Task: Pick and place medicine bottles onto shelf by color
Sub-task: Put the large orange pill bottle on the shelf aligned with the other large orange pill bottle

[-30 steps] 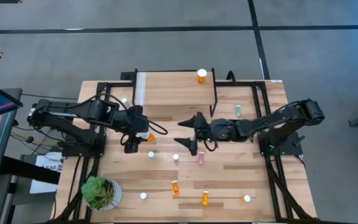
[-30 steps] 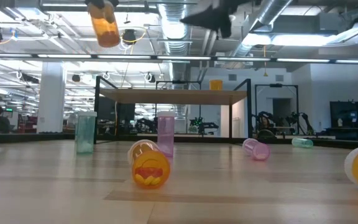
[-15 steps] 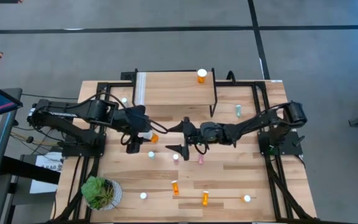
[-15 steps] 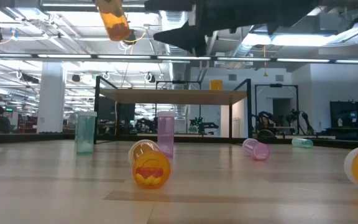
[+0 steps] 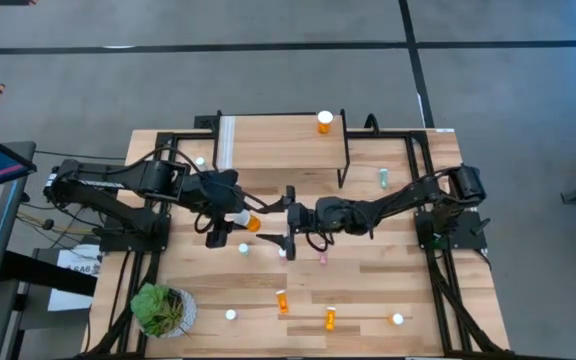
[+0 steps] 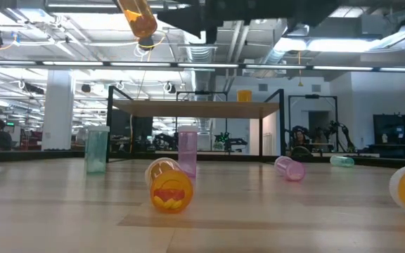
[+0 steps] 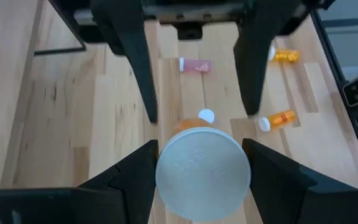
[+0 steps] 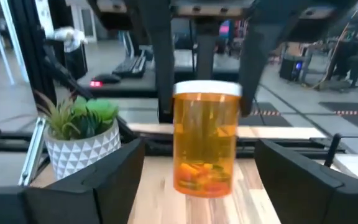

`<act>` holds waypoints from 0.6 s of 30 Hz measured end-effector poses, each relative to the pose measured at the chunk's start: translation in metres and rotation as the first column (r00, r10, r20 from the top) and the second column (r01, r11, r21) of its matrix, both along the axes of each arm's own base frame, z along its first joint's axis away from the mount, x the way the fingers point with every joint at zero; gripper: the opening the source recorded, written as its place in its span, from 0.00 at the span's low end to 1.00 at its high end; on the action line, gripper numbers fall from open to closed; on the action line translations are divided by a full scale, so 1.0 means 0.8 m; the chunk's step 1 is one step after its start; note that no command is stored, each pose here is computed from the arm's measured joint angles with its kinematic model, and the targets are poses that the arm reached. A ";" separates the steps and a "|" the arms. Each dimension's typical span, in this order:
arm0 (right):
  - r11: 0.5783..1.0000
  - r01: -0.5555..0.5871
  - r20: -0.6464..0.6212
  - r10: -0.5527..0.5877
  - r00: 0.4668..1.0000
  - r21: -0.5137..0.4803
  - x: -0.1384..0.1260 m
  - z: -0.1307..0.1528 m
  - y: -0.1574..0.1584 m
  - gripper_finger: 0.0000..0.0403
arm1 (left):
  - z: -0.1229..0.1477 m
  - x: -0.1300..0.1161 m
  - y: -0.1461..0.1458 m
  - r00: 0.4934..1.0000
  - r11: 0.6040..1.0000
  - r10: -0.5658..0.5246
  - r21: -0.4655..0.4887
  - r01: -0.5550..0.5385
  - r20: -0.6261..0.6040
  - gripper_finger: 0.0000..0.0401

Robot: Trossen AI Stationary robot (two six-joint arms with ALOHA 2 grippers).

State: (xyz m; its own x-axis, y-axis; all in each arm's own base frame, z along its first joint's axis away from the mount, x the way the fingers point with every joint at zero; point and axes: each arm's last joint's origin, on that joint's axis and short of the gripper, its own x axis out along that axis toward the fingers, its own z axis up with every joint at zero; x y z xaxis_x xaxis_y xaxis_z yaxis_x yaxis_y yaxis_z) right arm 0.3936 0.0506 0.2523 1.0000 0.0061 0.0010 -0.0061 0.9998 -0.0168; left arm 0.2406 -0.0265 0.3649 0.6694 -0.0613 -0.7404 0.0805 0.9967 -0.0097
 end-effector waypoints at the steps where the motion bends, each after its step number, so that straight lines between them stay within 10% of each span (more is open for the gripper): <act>1: 1.000 -0.001 -0.012 0.001 1.000 -0.013 0.003 0.004 0.001 0.79 | 0.000 0.000 0.000 1.000 1.000 -0.001 0.000 0.001 0.003 0.51; 18: 0.995 0.098 -0.087 -0.100 0.991 -0.031 0.012 0.020 0.000 0.77 | 0.003 0.003 0.000 0.999 1.000 -0.003 0.004 0.003 0.040 0.51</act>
